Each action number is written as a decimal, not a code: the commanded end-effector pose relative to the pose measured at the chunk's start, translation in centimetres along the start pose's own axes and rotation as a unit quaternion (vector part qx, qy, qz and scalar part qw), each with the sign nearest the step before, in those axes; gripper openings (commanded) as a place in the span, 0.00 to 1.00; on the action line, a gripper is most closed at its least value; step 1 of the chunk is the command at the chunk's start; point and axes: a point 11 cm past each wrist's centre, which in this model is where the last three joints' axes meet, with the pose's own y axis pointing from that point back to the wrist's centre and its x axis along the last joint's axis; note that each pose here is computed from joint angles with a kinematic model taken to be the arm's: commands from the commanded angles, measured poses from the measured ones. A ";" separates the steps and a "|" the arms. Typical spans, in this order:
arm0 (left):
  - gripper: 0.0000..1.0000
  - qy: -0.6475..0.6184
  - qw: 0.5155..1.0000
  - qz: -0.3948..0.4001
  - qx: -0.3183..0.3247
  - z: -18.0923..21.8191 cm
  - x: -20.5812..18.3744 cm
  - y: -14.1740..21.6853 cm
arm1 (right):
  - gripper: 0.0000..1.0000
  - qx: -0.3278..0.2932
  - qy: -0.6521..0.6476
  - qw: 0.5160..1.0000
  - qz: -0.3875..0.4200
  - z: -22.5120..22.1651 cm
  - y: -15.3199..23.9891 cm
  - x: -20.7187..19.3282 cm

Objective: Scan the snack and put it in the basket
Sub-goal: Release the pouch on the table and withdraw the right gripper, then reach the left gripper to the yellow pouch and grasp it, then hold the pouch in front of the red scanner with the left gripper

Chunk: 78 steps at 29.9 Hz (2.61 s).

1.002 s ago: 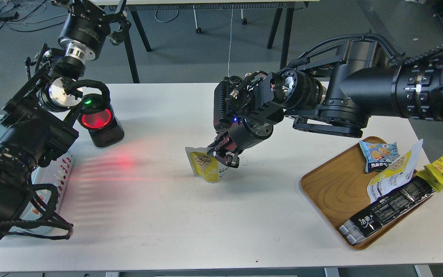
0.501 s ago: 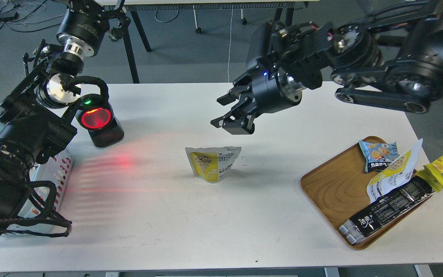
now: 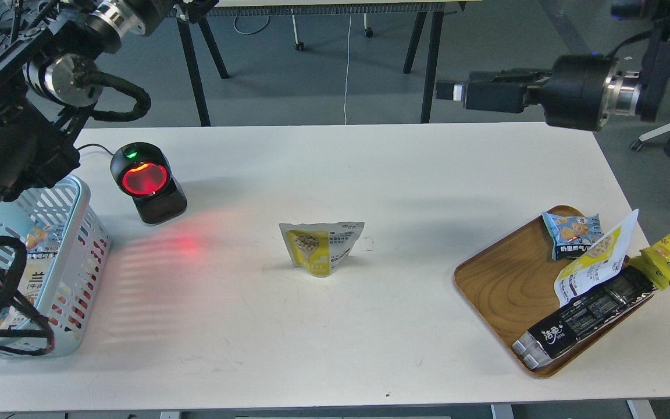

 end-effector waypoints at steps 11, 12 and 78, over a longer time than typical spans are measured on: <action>0.87 -0.438 0.852 -0.279 0.059 0.9 -16.5 0.1 | 0.98 -0.017 -0.444 0.849 0.285 10.8 5.1 2.2; 0.87 -0.466 0.833 -0.293 0.056 0.6 -17.6 0.4 | 0.98 -0.009 -0.480 0.825 0.297 11.7 5.2 1.7; 0.00 -0.741 0.487 -0.383 0.258 -10.1 -6.6 16.4 | 0.98 0.080 -0.657 0.647 0.377 16.9 6.5 -4.6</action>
